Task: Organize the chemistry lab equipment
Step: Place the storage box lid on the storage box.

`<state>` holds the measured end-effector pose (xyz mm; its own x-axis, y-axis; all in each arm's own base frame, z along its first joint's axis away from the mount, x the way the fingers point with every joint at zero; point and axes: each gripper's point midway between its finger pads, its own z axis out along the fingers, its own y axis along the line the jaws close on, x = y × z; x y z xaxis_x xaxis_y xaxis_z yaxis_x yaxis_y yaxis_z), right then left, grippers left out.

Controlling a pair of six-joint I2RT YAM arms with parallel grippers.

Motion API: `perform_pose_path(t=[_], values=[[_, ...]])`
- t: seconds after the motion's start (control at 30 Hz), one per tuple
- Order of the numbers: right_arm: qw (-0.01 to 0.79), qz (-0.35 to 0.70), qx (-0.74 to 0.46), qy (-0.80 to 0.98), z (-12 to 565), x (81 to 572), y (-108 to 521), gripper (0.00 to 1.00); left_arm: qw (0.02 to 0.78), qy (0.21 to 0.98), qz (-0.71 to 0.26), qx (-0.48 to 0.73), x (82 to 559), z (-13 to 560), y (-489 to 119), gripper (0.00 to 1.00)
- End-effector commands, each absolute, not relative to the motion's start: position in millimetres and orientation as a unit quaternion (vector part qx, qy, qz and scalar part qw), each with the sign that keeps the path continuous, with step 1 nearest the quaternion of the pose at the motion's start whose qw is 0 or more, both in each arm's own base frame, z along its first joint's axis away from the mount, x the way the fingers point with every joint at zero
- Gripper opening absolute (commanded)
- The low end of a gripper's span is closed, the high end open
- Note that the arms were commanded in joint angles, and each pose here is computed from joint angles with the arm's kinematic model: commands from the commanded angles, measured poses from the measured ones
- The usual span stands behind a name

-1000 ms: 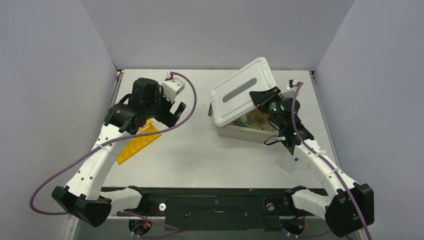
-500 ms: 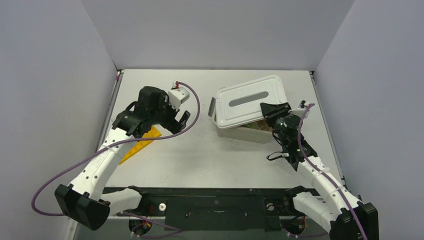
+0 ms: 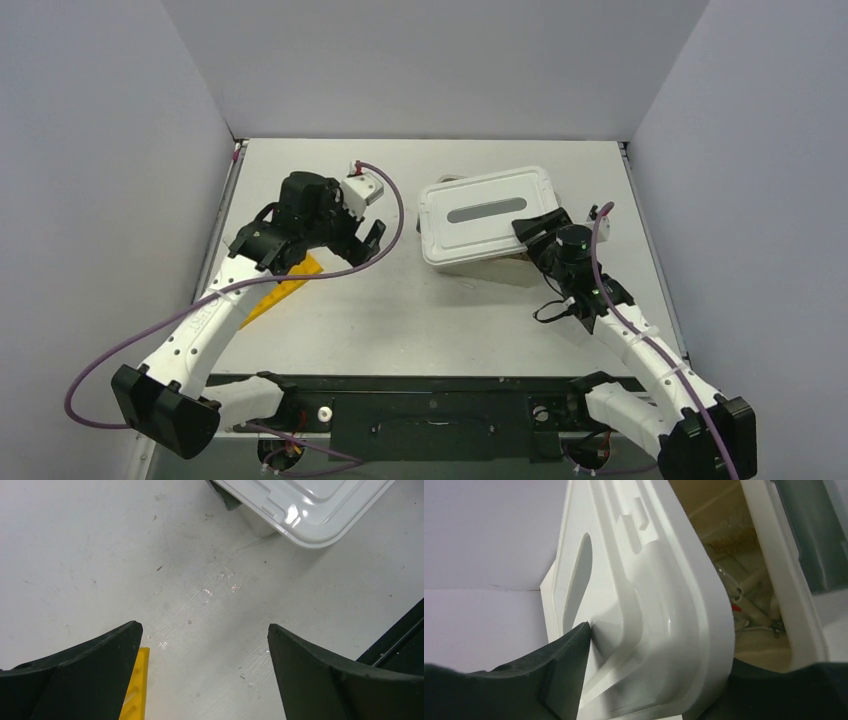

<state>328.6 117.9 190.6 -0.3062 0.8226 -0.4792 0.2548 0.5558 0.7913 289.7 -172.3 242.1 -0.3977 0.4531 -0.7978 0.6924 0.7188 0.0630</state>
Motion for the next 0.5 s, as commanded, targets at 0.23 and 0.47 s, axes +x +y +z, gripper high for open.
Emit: perform_pose_path(t=[0.23, 0.47], values=[[0.420, 0.192, 0.365, 0.808, 169.4, 272.9, 82.6, 0.70, 0.454, 0.803, -0.151, 0.357, 298.9, 242.0, -186.8, 0.97], [0.423, 0.173, 0.392, 0.799, 193.6, 277.2, 64.7, 0.75, 0.412, 0.818, -0.158, 0.370, 304.0, 196.2, -203.3, 0.97]])
